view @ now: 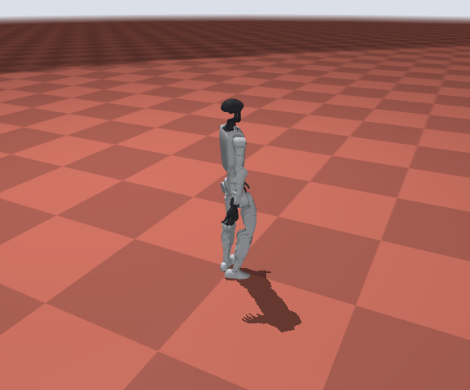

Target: In place motions

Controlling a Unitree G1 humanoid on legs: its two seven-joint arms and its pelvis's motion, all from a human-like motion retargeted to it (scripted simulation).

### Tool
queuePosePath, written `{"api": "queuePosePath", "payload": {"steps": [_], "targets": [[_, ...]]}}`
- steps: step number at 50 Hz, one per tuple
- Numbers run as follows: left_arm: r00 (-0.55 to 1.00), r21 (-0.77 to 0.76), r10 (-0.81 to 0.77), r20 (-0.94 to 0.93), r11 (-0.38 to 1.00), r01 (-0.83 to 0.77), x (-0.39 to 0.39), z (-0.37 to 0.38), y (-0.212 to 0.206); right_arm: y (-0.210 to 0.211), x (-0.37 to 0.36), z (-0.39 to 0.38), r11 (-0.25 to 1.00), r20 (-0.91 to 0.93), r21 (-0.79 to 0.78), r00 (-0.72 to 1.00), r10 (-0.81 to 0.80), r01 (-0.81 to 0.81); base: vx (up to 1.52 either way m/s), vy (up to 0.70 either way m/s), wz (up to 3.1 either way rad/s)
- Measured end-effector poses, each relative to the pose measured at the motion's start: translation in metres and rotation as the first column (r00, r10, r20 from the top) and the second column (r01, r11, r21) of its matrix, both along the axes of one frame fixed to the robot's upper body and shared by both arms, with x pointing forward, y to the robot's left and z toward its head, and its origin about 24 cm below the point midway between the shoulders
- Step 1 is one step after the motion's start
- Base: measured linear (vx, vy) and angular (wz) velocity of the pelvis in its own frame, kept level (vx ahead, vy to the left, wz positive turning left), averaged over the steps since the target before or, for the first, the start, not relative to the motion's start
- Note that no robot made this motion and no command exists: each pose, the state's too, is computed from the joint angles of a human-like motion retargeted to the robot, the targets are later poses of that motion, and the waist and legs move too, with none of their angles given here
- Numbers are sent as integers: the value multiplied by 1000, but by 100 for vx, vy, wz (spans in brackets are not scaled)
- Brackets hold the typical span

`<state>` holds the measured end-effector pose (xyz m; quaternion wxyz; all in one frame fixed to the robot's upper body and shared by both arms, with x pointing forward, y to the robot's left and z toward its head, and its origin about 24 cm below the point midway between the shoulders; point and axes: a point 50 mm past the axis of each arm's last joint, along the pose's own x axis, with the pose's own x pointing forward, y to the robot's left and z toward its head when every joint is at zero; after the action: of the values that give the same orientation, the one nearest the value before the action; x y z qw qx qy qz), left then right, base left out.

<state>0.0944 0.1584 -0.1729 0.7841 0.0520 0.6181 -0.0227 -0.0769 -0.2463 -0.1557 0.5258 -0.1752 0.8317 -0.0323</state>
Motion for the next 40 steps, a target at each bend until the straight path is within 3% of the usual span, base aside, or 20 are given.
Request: {"api": "queuePosePath", "payload": {"steps": [4,9,15,20,25,30,35,40], "targets": [[903,49,248,-351,968,-247,-121,-6,8,38,93,-17,951,193,175,956,220,-254,-1,-11,-41],[661,234,500,-560,860,-453,-211,14,29,113,251,8,773,674,326,707,214,-545,-40,-21,29],[544,299,583,-604,798,-523,-250,30,36,159,343,75,608,923,245,373,91,-755,-7,-2,0],[559,300,591,-582,795,-528,-241,26,38,164,338,75,547,931,229,345,118,-805,12,6,54],[714,211,477,-513,876,-433,-186,9,39,136,272,25,623,820,309,533,208,-719,22,5,62],[908,74,277,-315,961,-267,-94,-5,24,82,124,-25,839,441,399,879,178,-371,35,12,19],[989,-98,135,64,987,-129,59,18,7,21,40,-14,979,155,194,987,32,-62,-29,17,-16],[869,-2,-63,491,997,74,178,84,6,-23,-40,17,981,-29,-87,984,-175,172,-10,7,25]]}}
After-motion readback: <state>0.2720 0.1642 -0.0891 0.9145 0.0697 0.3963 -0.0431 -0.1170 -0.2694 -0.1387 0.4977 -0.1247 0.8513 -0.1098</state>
